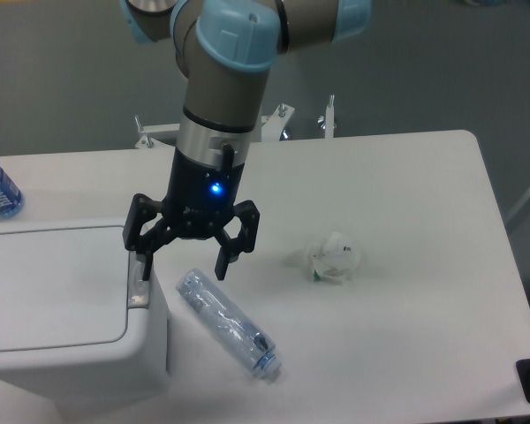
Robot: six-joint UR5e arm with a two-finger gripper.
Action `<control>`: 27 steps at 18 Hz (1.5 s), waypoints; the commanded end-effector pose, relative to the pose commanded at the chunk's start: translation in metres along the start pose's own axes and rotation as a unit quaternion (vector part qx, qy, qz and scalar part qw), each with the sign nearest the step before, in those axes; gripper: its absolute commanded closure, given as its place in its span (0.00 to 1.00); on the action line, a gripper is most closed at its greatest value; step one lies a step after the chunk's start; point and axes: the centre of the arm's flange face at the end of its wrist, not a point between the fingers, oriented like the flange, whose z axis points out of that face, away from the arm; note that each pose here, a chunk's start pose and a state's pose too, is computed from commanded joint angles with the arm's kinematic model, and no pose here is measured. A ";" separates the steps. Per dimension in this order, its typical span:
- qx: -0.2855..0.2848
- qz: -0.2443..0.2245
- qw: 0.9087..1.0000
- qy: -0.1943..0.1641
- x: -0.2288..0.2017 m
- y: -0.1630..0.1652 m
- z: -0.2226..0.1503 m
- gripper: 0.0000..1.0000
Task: Open the trash can
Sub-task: 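Position the gripper fingers at the front edge of the trash can lid, then press the gripper finger down on the lid's front button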
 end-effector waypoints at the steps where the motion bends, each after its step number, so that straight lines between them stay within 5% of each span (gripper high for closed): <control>1: -0.001 -0.001 1.000 -0.001 -0.001 0.000 0.002 0.00; 27: -0.017 0.003 1.000 -0.003 -0.003 0.008 0.021 0.00</control>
